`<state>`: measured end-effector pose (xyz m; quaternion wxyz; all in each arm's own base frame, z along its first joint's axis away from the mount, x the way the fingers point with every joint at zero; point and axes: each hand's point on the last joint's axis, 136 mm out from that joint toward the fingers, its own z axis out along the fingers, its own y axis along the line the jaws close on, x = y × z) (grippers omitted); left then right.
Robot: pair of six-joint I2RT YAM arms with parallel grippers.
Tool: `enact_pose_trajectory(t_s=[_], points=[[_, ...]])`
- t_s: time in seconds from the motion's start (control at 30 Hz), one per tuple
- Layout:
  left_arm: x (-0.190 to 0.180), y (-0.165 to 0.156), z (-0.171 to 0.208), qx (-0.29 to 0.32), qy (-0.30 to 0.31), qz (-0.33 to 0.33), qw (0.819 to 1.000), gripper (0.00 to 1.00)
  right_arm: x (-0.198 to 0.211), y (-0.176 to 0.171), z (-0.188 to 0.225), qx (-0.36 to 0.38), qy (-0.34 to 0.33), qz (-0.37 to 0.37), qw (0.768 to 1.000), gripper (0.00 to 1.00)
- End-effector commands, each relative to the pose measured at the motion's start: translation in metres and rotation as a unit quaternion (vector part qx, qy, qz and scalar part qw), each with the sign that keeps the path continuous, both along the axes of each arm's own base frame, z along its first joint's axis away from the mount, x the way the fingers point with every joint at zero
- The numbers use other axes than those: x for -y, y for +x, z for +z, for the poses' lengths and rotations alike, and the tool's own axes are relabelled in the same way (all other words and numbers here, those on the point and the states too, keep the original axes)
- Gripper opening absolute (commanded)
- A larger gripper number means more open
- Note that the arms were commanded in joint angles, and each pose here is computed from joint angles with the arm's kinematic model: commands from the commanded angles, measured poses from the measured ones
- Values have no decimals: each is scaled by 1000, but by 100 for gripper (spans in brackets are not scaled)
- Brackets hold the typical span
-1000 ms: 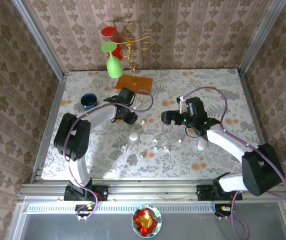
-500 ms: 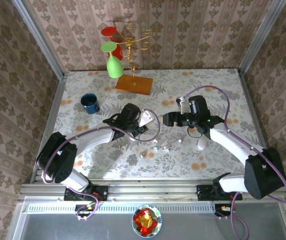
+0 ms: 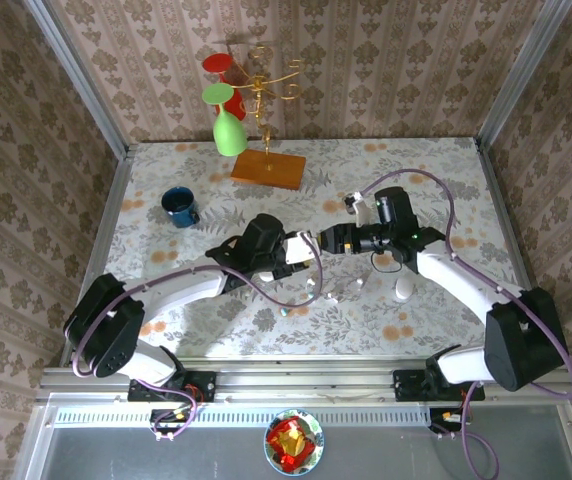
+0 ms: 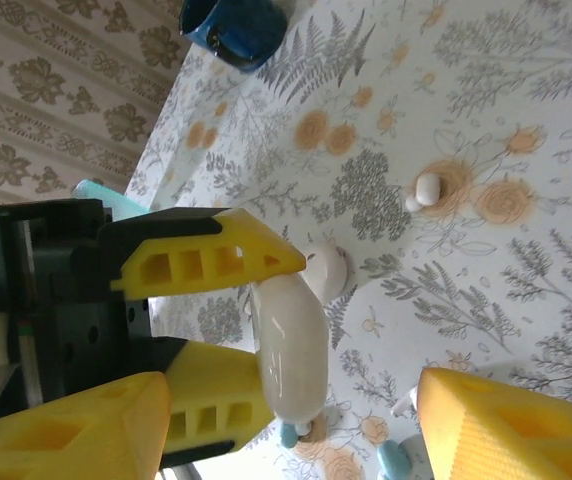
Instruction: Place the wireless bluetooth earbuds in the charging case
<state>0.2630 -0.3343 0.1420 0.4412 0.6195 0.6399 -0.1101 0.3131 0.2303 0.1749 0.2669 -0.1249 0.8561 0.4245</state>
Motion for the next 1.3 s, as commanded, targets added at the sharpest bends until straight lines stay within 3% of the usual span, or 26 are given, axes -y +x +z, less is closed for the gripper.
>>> enact_pose_trajectory(t_s=[0.0, 0.17, 0.43, 0.57, 0.67, 0.83, 0.93, 1.1, 1.2, 1.27], points=[[11, -1, 14, 32, -6, -24, 999, 37, -11, 1, -3, -23, 31, 27, 999, 65], [17, -4, 18, 36, -16, -27, 999, 37, -14, 3, -20, -48, 31, 31, 998, 57], [15, -4, 15, 32, -27, -13, 999, 38, -15, 3, -27, -60, 35, 30, 997, 23], [15, -1, 23, 39, -40, -3, 998, 38, -18, 2, -19, -55, 48, 41, 996, 20], [14, 1, 28, 33, -55, 10, 998, 44, -17, 2, -13, -39, 47, 42, 997, 19], [3, -2, 56, -31, -152, 29, 987, 68, -9, 9, 6, 22, 49, 23, 998, 18], [-8, -10, 80, -76, -244, 33, 966, 80, -1, 12, 28, 74, 50, 11, 996, 16], [-31, -11, 119, -154, -372, 52, 914, 93, 11, 12, 72, 165, 73, -2, 984, 14], [-33, -21, 137, -193, -419, 29, 887, 96, 13, 2, 100, 213, 82, 16, 973, 14], [-29, -31, 147, -216, -437, -2, 873, 90, 11, -7, 117, 237, 93, 37, 966, 14]])
